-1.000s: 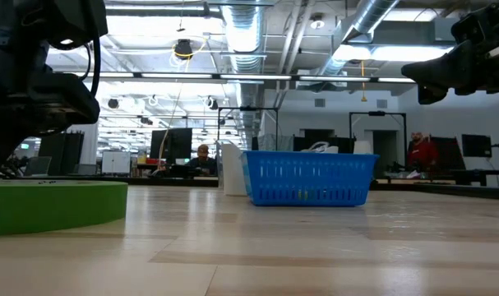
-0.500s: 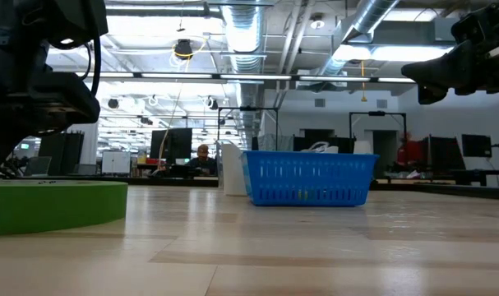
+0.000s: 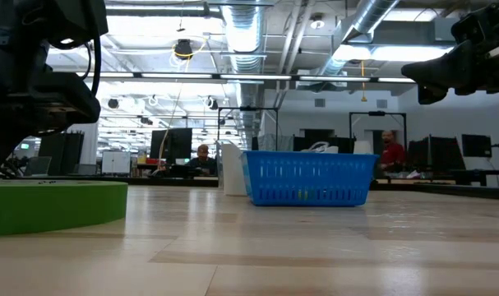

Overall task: Pick and place Stapler, Stapler remover, tape
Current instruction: Put the light purple staple remover into the white bin

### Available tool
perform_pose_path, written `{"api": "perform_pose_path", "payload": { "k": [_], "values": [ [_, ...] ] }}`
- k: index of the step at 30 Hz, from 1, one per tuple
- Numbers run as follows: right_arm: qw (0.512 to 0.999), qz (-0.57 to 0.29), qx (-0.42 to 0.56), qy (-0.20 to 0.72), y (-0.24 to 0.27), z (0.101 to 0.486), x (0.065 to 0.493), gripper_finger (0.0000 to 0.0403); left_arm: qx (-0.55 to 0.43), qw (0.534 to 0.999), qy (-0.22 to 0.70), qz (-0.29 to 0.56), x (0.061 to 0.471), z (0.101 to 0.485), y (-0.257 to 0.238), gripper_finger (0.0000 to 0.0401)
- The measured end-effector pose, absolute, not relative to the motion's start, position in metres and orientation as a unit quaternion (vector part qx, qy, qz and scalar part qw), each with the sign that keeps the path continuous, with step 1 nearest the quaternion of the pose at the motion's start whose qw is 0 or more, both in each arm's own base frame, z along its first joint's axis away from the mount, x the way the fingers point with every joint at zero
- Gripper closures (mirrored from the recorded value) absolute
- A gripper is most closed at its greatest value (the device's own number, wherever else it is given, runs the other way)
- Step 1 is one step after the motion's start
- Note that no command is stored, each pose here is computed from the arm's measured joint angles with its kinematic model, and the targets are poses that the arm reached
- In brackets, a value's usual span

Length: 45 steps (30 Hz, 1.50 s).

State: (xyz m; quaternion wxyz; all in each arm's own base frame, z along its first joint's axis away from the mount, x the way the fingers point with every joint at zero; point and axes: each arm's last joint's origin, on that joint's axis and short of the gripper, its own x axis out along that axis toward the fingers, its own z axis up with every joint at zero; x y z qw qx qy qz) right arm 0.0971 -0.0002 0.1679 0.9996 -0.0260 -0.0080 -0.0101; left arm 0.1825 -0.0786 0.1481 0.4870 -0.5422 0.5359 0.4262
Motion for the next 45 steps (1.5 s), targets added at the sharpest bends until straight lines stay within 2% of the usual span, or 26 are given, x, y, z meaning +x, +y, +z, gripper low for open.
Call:
{"api": "perform_pose_path", "payload": {
  "k": [35, 45],
  "values": [
    [1.000, -0.010, -0.026, -0.008, 0.000, 0.168, 0.097, 0.0402, -0.547, 0.490, 0.532, 0.422, 0.184, 0.148, -0.079, 0.0395],
    [1.000, -0.010, -0.026, -0.008, 0.000, 0.168, 0.097, 0.0402, -0.561, 0.512, 0.502, 0.413, 0.182, 0.160, -0.074, 0.0397]
  ]
}}
